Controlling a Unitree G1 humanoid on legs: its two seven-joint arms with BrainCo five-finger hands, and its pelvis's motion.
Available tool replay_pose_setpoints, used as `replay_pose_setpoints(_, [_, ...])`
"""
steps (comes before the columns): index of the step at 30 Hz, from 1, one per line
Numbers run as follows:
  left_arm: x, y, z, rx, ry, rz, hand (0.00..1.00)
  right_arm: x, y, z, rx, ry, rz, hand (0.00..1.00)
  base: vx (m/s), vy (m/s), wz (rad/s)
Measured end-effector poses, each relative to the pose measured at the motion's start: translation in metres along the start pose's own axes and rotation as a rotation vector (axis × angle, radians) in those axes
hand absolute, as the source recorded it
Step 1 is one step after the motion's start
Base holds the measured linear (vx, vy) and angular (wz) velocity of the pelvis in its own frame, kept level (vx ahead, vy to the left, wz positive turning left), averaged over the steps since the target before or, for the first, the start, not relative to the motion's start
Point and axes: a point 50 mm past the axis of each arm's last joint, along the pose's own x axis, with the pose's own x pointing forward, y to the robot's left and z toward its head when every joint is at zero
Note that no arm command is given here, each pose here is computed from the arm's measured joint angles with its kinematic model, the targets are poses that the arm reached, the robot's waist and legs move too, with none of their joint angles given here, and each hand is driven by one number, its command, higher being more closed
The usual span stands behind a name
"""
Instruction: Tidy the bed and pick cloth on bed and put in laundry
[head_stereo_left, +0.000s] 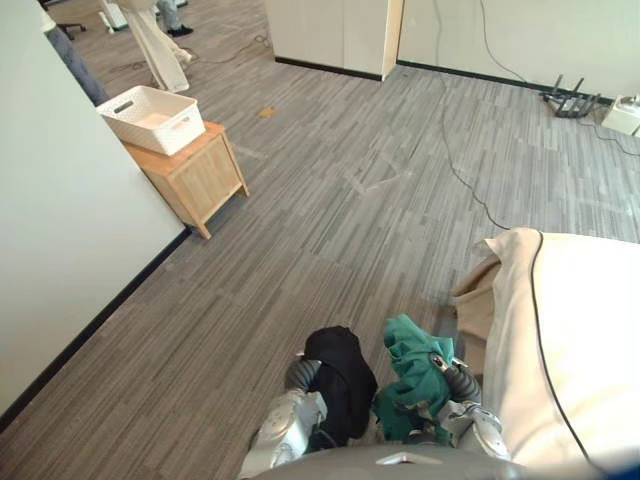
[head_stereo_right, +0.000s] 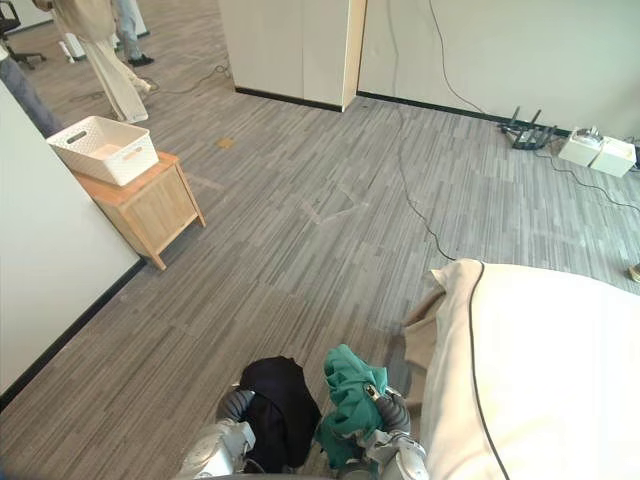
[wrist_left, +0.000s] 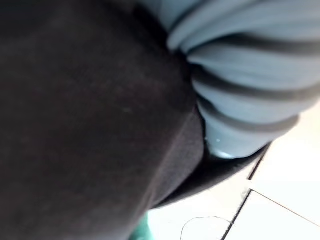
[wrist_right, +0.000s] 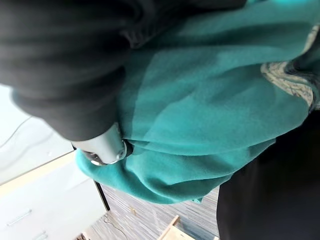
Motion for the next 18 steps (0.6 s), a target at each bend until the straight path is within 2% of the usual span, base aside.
replay_pose_setpoints(9, [0.005,0.006,0.011,0.032,-0.021,0.022,1.00,0.001,0.011,0.006,-0.007,-0.012,0.062,1.00,0.30,-0.056,0.22])
replay_pose_setpoints(12, [0.006,0.007,0.012,0.034,-0.023,0.023,1.00,0.001,0.011,0.007,-0.010,0.000,0.079,1.00,0.41,-0.275,0.20])
replay_pose_setpoints(18, [0.010,-0.004,0.014,-0.061,-0.031,0.043,1.00,0.011,0.006,0.028,-0.077,-0.039,0.097,1.00,0.53,-0.328,-0.11])
